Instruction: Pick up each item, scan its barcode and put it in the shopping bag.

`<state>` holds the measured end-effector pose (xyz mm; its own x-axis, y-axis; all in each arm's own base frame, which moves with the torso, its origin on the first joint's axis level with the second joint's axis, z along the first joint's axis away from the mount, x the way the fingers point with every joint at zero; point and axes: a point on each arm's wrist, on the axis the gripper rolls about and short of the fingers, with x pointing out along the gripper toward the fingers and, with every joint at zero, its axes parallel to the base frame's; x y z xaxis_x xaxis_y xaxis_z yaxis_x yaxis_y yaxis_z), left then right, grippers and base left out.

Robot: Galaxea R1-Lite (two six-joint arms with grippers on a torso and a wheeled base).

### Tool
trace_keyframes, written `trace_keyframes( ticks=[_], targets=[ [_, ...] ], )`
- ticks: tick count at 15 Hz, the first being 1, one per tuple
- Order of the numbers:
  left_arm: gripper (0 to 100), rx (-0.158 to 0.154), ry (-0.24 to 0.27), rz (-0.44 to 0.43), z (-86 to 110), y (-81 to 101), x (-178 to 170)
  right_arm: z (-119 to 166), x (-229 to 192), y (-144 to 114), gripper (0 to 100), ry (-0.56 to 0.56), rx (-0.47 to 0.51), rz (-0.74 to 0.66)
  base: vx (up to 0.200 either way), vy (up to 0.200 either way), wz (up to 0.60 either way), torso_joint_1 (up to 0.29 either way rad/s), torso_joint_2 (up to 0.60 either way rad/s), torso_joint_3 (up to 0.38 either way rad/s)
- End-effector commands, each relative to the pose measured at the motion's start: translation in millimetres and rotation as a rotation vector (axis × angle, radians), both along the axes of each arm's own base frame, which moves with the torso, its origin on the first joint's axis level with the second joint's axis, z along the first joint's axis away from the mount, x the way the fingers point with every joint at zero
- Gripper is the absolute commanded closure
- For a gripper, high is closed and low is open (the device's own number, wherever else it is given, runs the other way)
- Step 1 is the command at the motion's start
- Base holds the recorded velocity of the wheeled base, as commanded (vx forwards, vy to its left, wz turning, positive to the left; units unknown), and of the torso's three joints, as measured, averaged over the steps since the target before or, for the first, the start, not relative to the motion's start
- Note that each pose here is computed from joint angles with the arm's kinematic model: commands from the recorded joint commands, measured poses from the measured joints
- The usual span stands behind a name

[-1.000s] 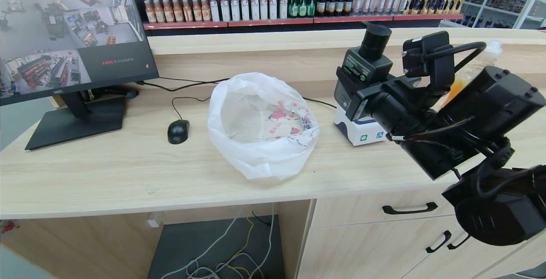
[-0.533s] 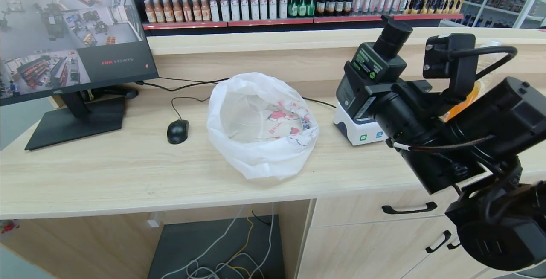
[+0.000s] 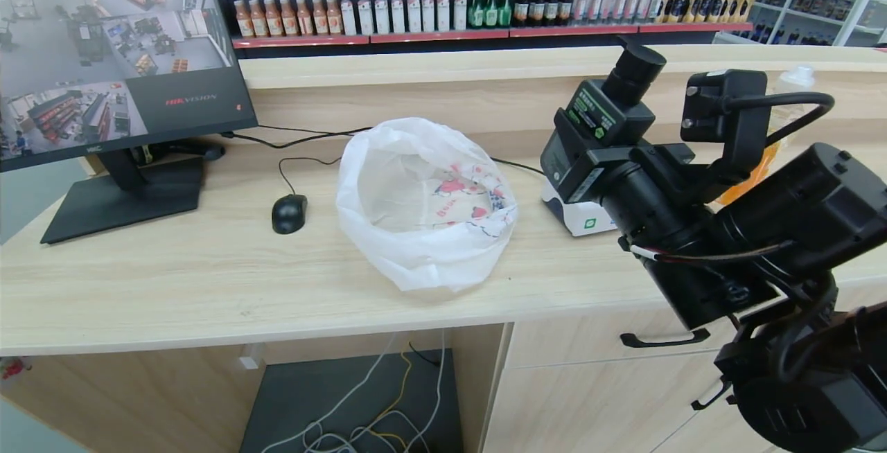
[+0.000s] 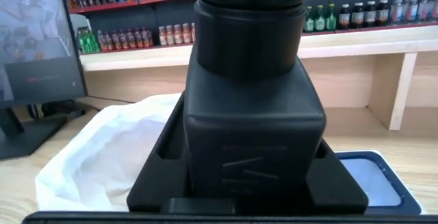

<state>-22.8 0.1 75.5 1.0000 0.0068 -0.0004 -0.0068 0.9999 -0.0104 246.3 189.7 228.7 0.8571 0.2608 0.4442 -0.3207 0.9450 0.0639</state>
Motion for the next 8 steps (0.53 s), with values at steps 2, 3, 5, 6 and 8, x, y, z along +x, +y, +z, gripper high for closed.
trace_keyframes(
  ticks=[2, 3, 5, 6, 8],
  targets=[
    [0, 0.000, 0.000, 0.001, 0.0, 0.0, 0.0, -3.8, 10.1, 5.9, 100, 0.006, 0.016, 0.006, 0.000, 0.200, 0.00, 0.002, 0.00, 0.000],
    [0, 0.000, 0.000, 0.001, 0.0, 0.0, 0.0, -3.4, 11.8, 7.9, 100, 0.007, 0.027, 0.012, 0.000, 0.200, 0.00, -0.012, 0.00, 0.007],
    [0, 0.001, 0.000, 0.001, 0.0, 0.0, 0.0, -7.2, 9.2, 10.3, 100, 0.021, 0.028, 0.032, 0.000, 0.200, 0.00, 0.012, 0.00, -0.002],
    [0, 0.001, 0.000, 0.001, 0.0, 0.0, 0.0, -9.0, 8.4, 9.7, 100, 0.030, 0.031, 0.036, 0.000, 0.200, 0.00, 0.007, 0.01, -0.002],
    [0, 0.000, 0.000, 0.001, 0.0, 0.0, 0.0, -9.6, 8.5, 9.6, 100, 0.035, 0.029, 0.029, 0.000, 0.200, 0.00, -0.002, 0.00, 0.002]
  ],
)
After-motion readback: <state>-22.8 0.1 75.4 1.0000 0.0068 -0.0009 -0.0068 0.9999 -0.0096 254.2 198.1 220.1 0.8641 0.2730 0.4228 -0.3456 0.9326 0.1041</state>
